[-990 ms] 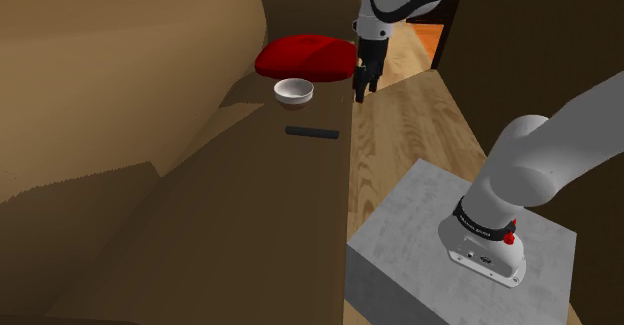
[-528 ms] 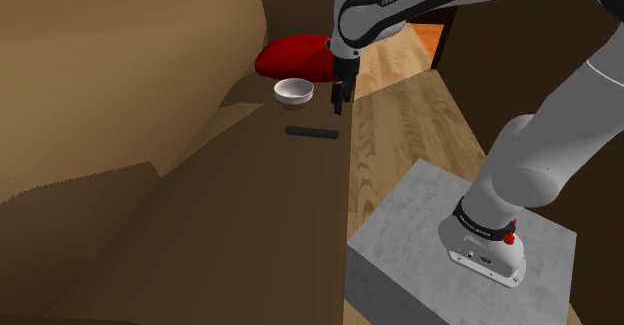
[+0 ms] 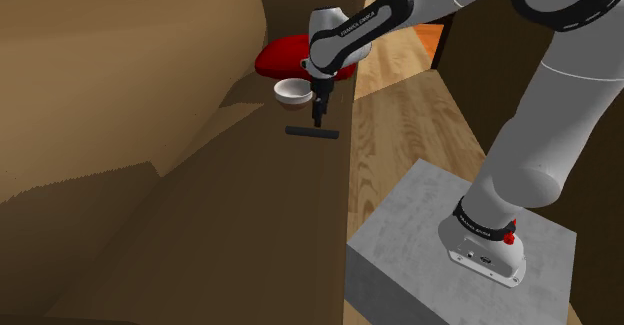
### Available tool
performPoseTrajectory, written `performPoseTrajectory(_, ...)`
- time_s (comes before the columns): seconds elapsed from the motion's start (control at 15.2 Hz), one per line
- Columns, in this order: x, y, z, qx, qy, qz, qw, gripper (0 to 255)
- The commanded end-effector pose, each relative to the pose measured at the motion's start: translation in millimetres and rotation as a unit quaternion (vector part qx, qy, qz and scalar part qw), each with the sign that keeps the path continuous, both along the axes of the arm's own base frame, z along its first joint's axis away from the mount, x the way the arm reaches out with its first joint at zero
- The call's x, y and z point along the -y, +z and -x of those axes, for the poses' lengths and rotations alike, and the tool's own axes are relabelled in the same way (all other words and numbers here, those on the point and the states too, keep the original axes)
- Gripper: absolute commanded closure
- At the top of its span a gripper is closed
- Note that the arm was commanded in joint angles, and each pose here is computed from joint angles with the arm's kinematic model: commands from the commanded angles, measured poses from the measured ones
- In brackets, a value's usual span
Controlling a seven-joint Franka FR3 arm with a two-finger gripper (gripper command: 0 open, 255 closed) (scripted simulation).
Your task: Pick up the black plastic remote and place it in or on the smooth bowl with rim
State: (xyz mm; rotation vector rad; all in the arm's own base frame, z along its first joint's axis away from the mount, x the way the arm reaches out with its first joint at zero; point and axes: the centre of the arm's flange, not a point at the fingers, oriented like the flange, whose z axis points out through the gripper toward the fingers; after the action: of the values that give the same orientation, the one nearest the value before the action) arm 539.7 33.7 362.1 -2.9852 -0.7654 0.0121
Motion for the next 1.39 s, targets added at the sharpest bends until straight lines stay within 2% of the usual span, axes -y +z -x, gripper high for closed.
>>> performPoseTrajectory(0.0, -5, -13, -7, 0.002, 0.009, 0.0, 1.0, 0)
performPoseTrajectory(0.4, -7, -47, -6, 0.002, 0.009, 0.0, 1.0, 0)
performPoseTrajectory(0.92, -7, -47, -6, 0.002, 0.009, 0.0, 1.0, 0)
performPoseTrajectory(0.99, -7, -47, -6, 0.002, 0.009, 0.0, 1.0, 255)
performPoseTrajectory(1.32, -7, -48, -6, 0.002, 0.009, 0.0, 1.0, 255)
